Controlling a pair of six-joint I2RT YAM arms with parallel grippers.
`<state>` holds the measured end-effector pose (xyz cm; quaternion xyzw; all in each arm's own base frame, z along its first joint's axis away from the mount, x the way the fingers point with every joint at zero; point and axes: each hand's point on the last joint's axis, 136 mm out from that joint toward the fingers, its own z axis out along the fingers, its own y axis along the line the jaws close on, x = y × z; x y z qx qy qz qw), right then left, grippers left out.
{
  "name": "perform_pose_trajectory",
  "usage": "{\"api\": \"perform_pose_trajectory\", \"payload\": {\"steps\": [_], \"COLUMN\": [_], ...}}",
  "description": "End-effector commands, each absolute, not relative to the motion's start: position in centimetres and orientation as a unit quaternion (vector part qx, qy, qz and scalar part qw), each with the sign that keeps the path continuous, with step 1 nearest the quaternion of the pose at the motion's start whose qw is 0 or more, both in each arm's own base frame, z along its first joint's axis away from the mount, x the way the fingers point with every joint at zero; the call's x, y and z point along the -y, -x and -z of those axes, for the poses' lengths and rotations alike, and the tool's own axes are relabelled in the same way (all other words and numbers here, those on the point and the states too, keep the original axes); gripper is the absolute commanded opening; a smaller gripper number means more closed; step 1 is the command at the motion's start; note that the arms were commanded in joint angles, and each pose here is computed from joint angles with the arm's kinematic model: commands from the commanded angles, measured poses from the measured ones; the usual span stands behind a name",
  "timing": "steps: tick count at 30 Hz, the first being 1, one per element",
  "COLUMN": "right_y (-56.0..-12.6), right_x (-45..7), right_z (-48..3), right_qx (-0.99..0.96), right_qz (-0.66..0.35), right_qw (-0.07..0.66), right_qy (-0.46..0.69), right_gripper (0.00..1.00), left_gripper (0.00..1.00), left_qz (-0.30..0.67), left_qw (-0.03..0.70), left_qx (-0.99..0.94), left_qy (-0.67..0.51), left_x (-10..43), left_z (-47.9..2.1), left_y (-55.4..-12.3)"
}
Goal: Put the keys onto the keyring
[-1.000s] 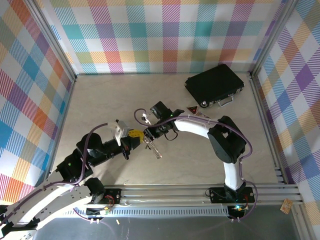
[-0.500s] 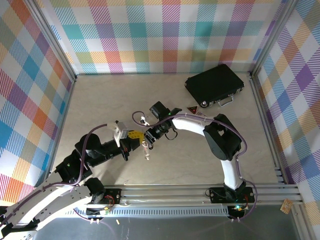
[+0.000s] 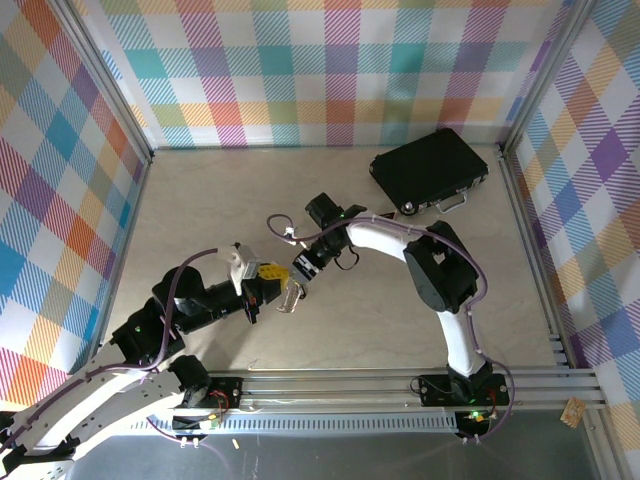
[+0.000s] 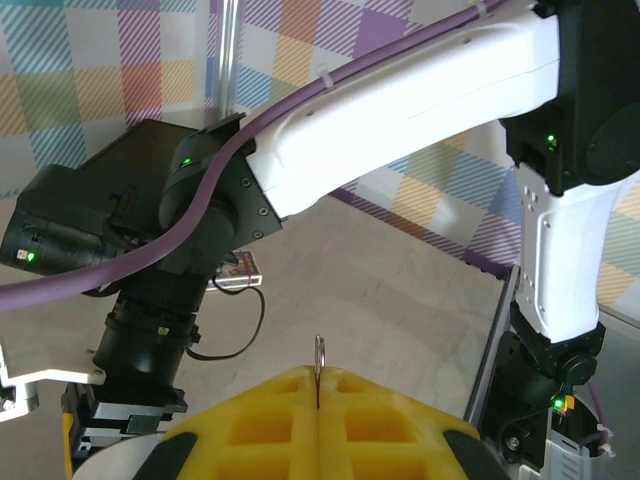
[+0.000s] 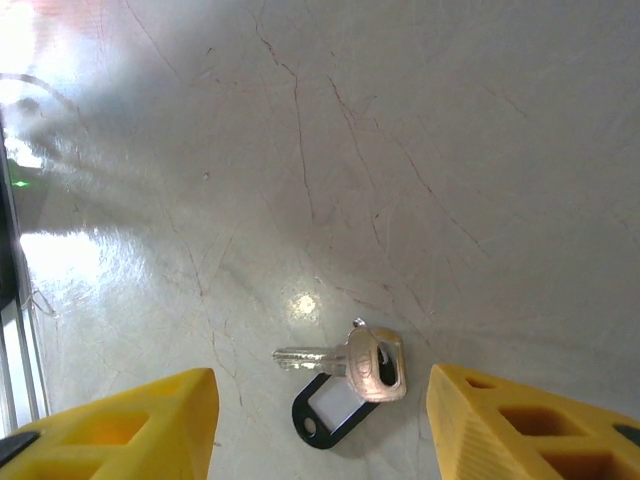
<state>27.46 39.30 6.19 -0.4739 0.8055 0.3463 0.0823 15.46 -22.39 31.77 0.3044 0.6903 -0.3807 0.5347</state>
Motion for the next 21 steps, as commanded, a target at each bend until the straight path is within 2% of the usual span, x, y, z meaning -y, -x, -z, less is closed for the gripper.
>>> {"api": "perform_pose_trajectory", "payload": {"steps": [1, 9, 15, 21], "right_y": [-26.7, -26.7, -26.7, -26.9], "right_x": [-39.5, -40.0, -40.2, -40.3], "right_z": [-5.9, -5.5, -5.1, -4.8], "right_qx": [-0.784, -0.769, -0.764, -0.763], "right_qz": [-0.37, -0.388, -0.392, -0.388], "right_qw": [0.063, 0.057, 0.047, 0.038], "right_qy": [0.494, 0.505, 0.511, 0.516], "right_gripper": [0.61, 0.67, 0.59, 0.55], "left_gripper": [0.0, 0.0, 0.0, 0.0], "left_qz": [0.393, 0.391, 0.393, 0.398], "left_qw": [0.558, 0.557, 0.559, 0.558], "left_qx": [-0.66, -0.662, -0.66, -0.658], "left_qy": [-0.313, -0.314, -0.314, -0.313], "left_x": [22.2, 22.3, 22.4, 22.6], "left_z": [-34.6, -34.6, -35.0, -35.2], "left_y": [-14.9, -14.9, -15.0, -15.0]}}
